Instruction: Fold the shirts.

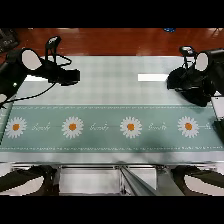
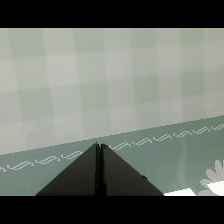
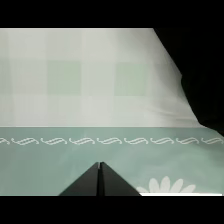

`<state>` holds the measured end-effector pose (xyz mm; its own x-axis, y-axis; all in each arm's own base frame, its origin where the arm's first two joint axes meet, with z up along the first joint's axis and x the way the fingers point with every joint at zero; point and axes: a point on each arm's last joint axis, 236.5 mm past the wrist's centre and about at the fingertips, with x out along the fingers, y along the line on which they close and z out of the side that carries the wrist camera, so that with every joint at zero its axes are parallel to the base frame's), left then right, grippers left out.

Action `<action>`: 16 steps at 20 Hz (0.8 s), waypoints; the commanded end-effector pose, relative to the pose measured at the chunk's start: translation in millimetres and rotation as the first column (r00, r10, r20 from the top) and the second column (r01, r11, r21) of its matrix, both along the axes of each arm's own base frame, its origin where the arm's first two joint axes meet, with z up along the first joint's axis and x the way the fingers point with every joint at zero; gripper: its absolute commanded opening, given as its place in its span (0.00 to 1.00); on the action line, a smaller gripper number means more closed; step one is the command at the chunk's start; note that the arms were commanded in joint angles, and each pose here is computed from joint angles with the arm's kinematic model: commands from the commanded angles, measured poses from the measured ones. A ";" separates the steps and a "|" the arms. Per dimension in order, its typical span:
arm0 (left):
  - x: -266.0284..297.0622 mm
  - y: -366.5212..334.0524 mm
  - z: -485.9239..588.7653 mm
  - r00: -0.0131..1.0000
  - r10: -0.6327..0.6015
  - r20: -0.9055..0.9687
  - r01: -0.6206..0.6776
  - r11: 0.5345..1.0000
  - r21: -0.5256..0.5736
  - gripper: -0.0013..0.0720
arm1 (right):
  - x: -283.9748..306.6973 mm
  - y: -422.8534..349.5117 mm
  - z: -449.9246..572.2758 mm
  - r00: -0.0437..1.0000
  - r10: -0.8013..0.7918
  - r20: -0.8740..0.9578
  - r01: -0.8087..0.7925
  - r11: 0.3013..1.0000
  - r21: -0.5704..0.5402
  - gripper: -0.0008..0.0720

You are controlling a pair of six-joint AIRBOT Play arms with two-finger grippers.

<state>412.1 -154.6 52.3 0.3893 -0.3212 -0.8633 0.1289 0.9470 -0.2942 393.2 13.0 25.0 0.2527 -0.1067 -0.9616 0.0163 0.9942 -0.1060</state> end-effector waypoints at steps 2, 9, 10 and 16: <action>-0.2 -0.3 -0.5 1.000 -0.001 -0.001 0.001 1.000 0.000 0.05 | -0.1 0.5 -0.3 1.000 0.001 -0.001 -0.001 1.000 0.000 0.04; -0.2 -0.3 -0.5 1.000 -0.001 -0.001 0.001 1.000 0.000 0.05 | -0.1 0.5 -0.3 1.000 0.001 -0.001 -0.001 1.000 0.000 0.04; -0.2 -0.3 -0.5 1.000 -0.001 -0.001 0.001 1.000 0.000 0.05 | -0.1 0.5 -0.3 1.000 0.001 -0.001 -0.001 1.000 0.000 0.04; 2.6 -0.6 0.9 1.000 0.002 0.011 -0.002 1.000 -0.002 0.05 | 30.7 -0.1 10.3 0.990 0.038 0.133 -0.036 0.999 -0.017 0.04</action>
<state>412.2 -154.6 52.2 0.3893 -0.3211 -0.8633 0.1288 0.9470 -0.2942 400.2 13.5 26.9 0.2823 -0.1049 -0.9536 0.0136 0.9943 -0.1054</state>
